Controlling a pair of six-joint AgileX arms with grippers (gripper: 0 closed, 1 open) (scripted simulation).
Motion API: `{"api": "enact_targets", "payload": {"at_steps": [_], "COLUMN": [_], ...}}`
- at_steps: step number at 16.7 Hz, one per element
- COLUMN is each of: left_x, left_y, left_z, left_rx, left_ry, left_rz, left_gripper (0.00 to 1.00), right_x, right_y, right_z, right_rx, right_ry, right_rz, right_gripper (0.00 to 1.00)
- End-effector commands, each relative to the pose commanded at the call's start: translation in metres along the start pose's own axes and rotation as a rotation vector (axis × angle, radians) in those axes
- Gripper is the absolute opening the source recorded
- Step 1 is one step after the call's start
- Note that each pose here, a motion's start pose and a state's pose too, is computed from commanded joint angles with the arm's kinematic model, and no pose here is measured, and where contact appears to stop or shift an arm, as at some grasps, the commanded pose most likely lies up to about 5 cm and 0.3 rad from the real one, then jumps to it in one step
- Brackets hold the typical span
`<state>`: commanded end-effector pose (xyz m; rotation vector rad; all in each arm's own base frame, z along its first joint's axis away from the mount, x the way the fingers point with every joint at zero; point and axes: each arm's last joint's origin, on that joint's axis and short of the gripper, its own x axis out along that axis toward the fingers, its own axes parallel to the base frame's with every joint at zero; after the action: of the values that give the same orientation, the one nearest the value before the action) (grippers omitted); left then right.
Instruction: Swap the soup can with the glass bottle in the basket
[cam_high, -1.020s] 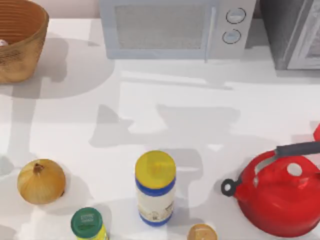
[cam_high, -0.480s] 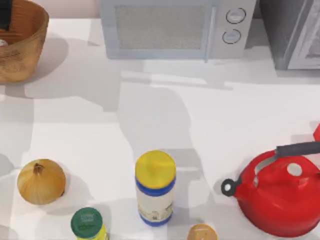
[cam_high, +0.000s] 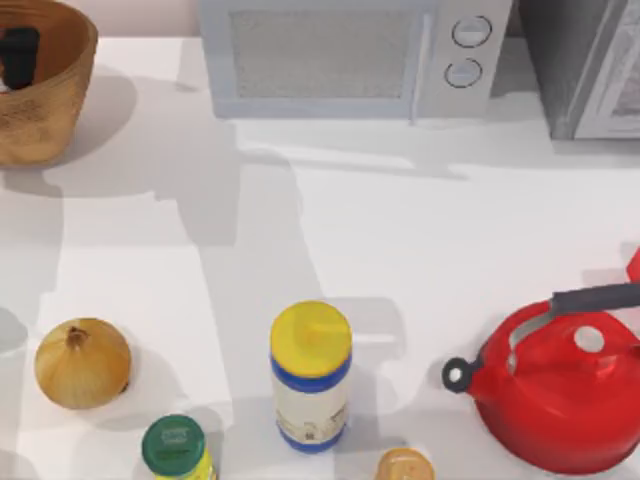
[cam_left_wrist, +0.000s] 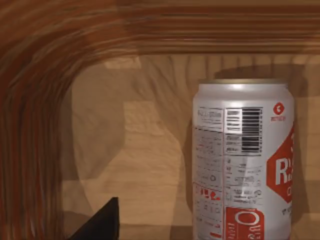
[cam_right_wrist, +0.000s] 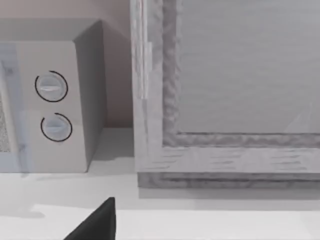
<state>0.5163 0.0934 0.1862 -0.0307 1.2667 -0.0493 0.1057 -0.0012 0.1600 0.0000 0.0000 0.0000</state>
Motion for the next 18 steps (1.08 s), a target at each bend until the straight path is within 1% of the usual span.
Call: {"api": "enact_targets", "payload": {"at_steps": [4, 10, 14, 18], "left_x": [0.003, 0.058, 0.06, 0.06], "left_y": [-0.003, 0.0, 0.0, 0.0], "left_z": [0.001, 0.0, 0.0, 0.0], "left_rx": [0.004, 0.0, 0.0, 0.0], "left_ry": [0.0, -0.001, 0.0, 0.0], "left_rz": [-0.001, 0.0, 0.0, 0.0], "left_gripper": [1.0, 1.0, 1.0, 0.7], "right_x": [0.0, 0.0, 0.0, 0.0], "right_y": [0.0, 0.0, 0.0, 0.0], "right_z": [0.0, 0.0, 0.0, 0.0], "right_rx": [0.0, 0.0, 0.0, 0.0], "right_ry": [0.0, 0.0, 0.0, 0.0], "right_rz": [0.0, 0.0, 0.0, 0.0], "right_gripper": [1.0, 1.0, 1.0, 1.0]}}
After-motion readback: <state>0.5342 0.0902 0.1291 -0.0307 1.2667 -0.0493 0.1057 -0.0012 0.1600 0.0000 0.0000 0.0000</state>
